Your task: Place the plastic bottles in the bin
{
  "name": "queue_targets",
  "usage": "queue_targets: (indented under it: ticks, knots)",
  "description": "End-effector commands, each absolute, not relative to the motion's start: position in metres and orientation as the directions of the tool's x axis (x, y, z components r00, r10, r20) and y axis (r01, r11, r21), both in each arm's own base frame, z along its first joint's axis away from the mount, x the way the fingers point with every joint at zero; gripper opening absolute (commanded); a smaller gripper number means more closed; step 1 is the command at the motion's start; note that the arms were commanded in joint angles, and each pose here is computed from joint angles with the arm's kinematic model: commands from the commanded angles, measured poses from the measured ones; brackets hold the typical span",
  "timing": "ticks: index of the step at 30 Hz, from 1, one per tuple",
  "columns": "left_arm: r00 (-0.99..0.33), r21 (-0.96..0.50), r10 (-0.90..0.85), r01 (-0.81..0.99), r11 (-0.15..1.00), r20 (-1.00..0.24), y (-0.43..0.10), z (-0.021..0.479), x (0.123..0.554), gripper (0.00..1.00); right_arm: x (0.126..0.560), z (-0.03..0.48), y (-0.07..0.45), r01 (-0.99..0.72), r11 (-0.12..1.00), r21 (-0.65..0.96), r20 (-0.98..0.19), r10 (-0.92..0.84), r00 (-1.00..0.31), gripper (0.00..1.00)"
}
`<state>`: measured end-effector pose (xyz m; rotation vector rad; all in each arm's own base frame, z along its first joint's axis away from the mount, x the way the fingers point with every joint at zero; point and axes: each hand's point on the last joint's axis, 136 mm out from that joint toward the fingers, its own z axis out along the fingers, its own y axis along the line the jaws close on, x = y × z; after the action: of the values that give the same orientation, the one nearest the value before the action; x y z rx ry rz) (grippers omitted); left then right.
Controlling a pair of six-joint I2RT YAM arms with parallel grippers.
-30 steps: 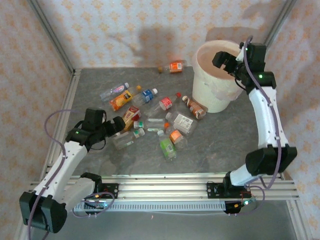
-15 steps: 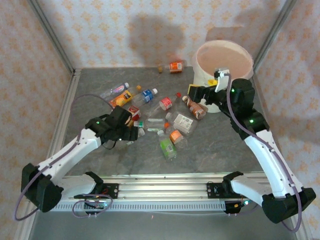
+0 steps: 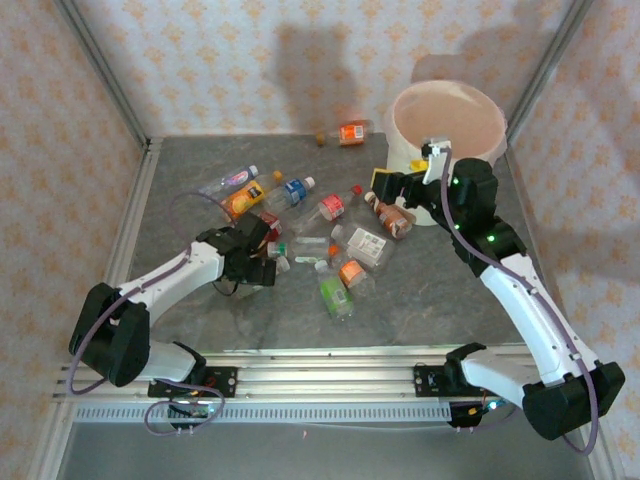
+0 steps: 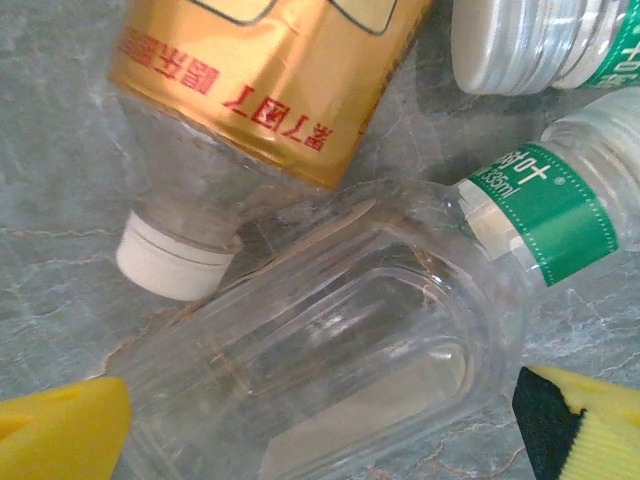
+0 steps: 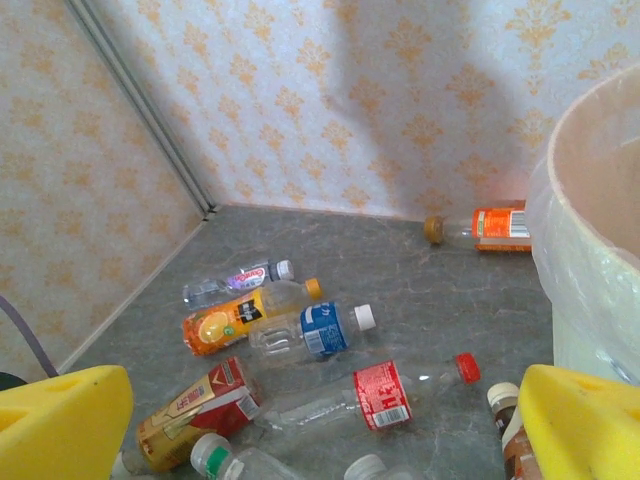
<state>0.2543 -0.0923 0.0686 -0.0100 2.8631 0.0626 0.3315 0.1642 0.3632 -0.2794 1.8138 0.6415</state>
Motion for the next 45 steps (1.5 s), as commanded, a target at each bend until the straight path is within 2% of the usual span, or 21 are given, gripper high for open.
queue_targets:
  ticks: [1,9,16,22,27,30,38,42,45]
  knots:
    - [-0.956,-0.016,-0.005,0.000,1.000,-0.293,-0.102,0.060,0.259,1.00,0.330,0.366,0.163,-0.494,0.830,0.259,-0.947,0.116,-0.301,0.99]
    - [-0.964,-0.089,0.007,0.032,0.996,-0.267,-0.127,0.061,0.243,1.00,0.332,0.365,0.161,-0.485,0.836,0.256,-0.948,0.120,-0.295,0.99]
    - [-0.960,-0.232,0.064,0.130,0.964,-0.271,-0.158,0.076,0.222,1.00,0.335,0.360,0.161,-0.478,0.840,0.255,-0.946,0.114,-0.304,0.99]
    - [-0.942,-0.120,0.041,0.086,0.989,-0.334,-0.137,0.082,0.233,1.00,0.337,0.360,0.161,-0.474,0.843,0.256,-0.946,0.117,-0.303,0.99]
    - [-0.963,-0.071,0.061,0.083,0.994,-0.263,-0.136,0.061,0.235,1.00,0.337,0.361,0.161,-0.473,0.843,0.257,-0.946,0.119,-0.301,0.99]
    - [-0.957,-0.036,0.071,0.084,0.996,-0.280,-0.134,0.059,0.239,1.00,0.335,0.362,0.159,-0.470,0.846,0.253,-0.946,0.115,-0.302,0.99]
    - [-0.961,-0.086,0.140,0.164,0.983,-0.240,-0.154,0.046,0.227,1.00,0.334,0.359,0.156,-0.458,0.854,0.244,-0.947,0.108,-0.303,0.99]
    - [-0.961,-0.028,0.143,0.154,0.988,-0.237,-0.149,0.036,0.225,0.98,0.334,0.358,0.157,-0.459,0.854,0.246,-0.946,0.108,-0.306,0.99]
    - [-0.960,0.081,0.124,0.107,0.991,-0.250,-0.133,0.031,0.228,0.96,0.335,0.358,0.157,-0.457,0.855,0.245,-0.946,0.107,-0.307,0.99]
